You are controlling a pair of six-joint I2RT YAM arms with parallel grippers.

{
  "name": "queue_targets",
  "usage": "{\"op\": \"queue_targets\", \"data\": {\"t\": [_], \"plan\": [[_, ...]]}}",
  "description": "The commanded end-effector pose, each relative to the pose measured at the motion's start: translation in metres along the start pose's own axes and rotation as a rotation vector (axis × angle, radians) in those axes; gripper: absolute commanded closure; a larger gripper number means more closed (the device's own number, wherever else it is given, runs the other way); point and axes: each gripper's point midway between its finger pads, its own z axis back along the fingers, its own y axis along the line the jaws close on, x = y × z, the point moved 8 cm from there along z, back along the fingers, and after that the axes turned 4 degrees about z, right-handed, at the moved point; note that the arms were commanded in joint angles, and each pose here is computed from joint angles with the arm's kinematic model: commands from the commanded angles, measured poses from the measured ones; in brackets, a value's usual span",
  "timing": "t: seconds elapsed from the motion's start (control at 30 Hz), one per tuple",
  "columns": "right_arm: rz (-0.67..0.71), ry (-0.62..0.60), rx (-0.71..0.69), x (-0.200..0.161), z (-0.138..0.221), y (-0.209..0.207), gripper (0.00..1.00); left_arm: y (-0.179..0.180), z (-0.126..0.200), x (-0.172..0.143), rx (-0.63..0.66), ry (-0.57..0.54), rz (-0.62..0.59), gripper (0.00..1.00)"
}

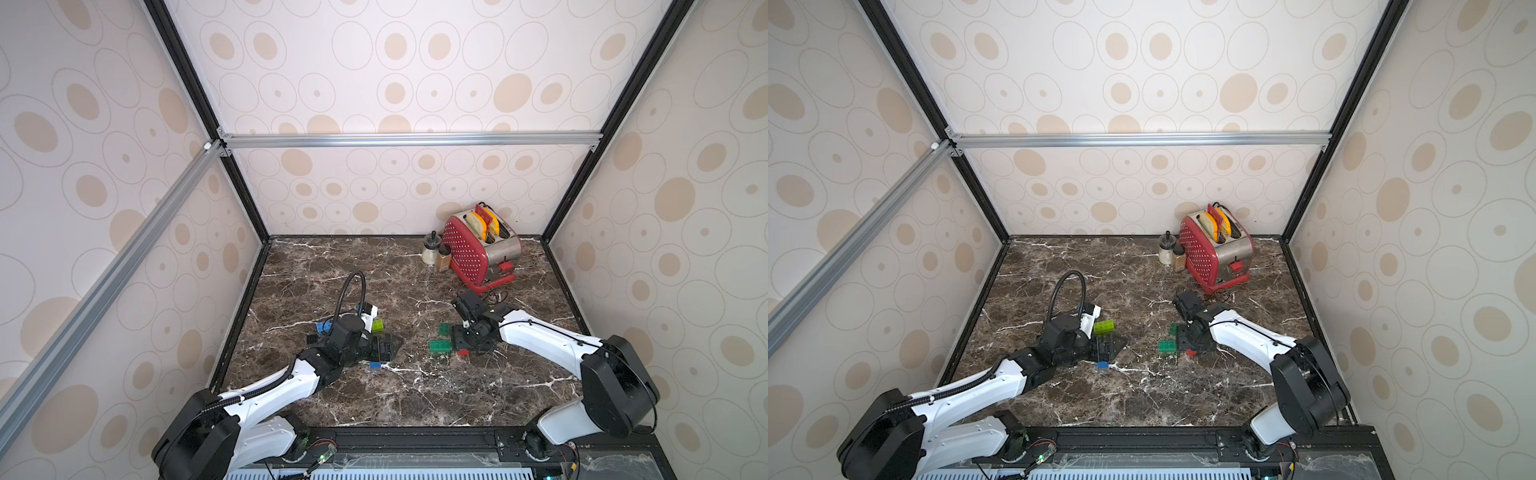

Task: Assemble the letter f with lego
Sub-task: Adjust the lego brick at the center of the board.

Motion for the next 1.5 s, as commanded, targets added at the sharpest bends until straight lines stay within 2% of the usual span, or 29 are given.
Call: {"op": "queue_targets", "data": {"t": [0.0,0.4,1.13,1.47], "plan": [[-0.021,0.167,-0.064,-0.029,-0.015,-0.009,0.32,-0.006,0.002,0.010,-0.021,-0.036,-0.001,0.01],[0.012,0.144,-0.102,-0.027,0.001,-0.015,0.32,-0.007,0.005,0.010,-0.028,-0.042,0.000,0.01],[0.001,0.172,-0.072,-0.042,-0.021,-0.016,0.33,-0.006,0.005,0.011,-0.020,-0.045,-0.003,0.01],[0.028,0.132,-0.072,-0.027,-0.005,-0.012,0.31,-0.005,0.003,0.011,-0.010,-0.042,-0.002,0.01]]}}
